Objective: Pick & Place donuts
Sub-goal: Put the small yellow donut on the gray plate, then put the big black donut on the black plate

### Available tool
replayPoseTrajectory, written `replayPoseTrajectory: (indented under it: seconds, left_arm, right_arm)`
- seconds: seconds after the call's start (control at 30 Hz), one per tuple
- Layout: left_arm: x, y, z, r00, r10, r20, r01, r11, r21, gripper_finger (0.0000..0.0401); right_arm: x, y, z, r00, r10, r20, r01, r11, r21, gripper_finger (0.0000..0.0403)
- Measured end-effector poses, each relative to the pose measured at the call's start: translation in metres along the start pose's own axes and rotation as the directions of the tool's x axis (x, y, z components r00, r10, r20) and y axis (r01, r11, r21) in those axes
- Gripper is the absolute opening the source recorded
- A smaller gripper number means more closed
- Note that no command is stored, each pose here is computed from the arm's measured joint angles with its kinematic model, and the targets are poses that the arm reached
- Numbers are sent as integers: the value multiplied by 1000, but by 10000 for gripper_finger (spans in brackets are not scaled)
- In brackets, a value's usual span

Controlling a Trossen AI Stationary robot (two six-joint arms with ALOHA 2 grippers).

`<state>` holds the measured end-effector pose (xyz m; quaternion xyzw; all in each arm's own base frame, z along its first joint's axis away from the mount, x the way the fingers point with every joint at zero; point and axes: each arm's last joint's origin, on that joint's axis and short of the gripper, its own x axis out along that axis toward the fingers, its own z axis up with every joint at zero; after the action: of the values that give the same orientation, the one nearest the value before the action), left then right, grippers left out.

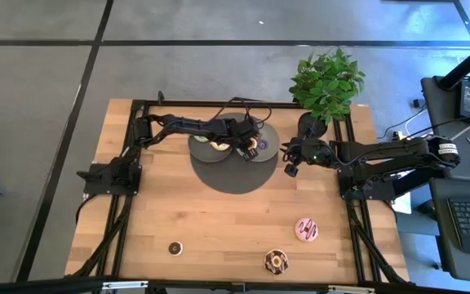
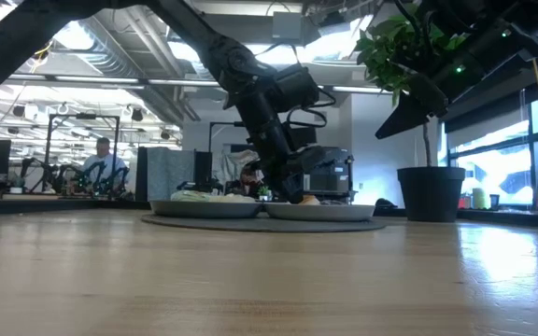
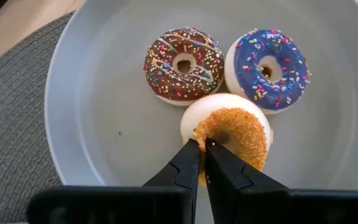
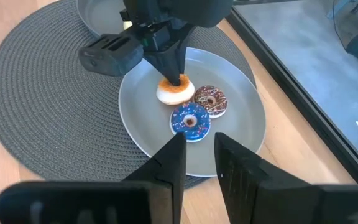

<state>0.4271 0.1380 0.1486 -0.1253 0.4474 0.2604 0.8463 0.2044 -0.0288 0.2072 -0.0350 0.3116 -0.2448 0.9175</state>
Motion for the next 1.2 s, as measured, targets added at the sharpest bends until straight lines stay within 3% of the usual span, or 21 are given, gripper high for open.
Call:
replayPoseTrajectory:
  seconds: [0.3, 0.67, 1.0, 1.2]
  left_arm:
    - [0, 2, 0, 998, 58, 14, -58, 997, -42, 21]
    - [-1, 1, 0, 996, 88, 24, -87, 995, -50, 88]
    - [-2, 1, 2, 995, 87, 39, -84, 994, -70, 95]
    - [-29, 9, 12, 991, 122, 61, -121, 992, -24, 95]
  right_arm:
    - [0, 0, 0, 1000, 0, 0, 0, 1000, 1, 86]
    - [0, 0, 0, 1000, 0, 0, 0, 1000, 3, 86]
    - [0, 0, 0, 1000, 0, 0, 0, 1000, 3, 86]
    - [0, 0, -1, 1000, 0, -12, 0, 1000, -2, 86]
